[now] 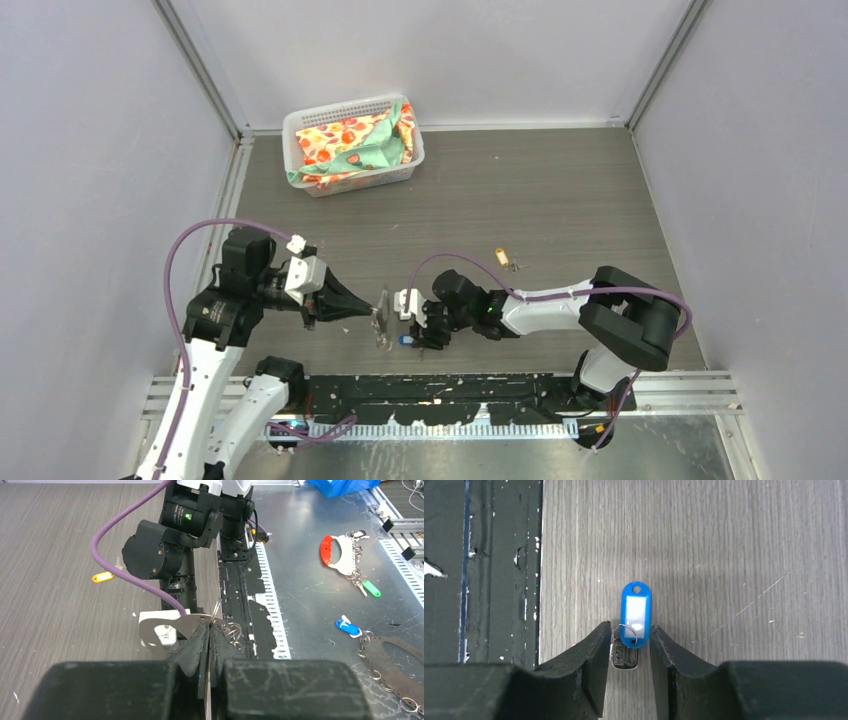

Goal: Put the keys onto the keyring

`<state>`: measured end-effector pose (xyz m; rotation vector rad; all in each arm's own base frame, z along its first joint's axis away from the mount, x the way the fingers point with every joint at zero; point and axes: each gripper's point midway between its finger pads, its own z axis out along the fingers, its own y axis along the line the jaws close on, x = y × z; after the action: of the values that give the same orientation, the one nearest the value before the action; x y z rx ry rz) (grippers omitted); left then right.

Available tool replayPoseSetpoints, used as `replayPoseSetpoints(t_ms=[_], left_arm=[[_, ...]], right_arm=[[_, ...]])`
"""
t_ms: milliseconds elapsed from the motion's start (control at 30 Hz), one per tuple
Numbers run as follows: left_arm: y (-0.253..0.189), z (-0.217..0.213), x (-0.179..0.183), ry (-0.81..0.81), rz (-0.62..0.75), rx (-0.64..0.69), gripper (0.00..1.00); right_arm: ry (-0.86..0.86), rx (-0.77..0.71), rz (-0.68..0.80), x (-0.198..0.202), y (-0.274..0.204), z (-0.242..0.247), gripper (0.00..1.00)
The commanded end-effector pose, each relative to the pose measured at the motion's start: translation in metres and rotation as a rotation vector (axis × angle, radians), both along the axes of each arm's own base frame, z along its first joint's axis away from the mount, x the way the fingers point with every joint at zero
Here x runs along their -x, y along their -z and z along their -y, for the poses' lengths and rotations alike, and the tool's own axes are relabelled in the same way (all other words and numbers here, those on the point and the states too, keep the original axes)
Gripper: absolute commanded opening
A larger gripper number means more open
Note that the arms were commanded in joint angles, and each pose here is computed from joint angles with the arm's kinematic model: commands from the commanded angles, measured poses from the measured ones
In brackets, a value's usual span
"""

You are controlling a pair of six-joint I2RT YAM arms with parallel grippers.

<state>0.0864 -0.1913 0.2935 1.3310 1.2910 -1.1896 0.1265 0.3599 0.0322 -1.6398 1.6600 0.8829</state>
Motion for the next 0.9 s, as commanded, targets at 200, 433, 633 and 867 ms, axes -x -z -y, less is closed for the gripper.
replayPoseSetpoints(t_ms=[200,433,633,867], left_arm=[[-0.004,0.000,-0.001,-0.004,0.040,0.014,0.00],[-0.003,0.000,-0.002,-0.013,0.035,0.008,0.00],[-0.002,0.000,-0.004,-0.016,0.032,0.006,0.00],[-0.002,0.001,-0.003,-0.003,0.027,0.016,0.00]], right_arm=[[-0.020,0.020,-0.024,0.004,0.006,0.002,0.37],[0.033,-0.002,-0.031,-0.002,0.009,-0.003,0.06],[0.153,-0.089,0.039,-0.019,-0.012,0.002,0.01],[0.277,-0.269,0.076,-0.027,-0.069,0.011,0.01]])
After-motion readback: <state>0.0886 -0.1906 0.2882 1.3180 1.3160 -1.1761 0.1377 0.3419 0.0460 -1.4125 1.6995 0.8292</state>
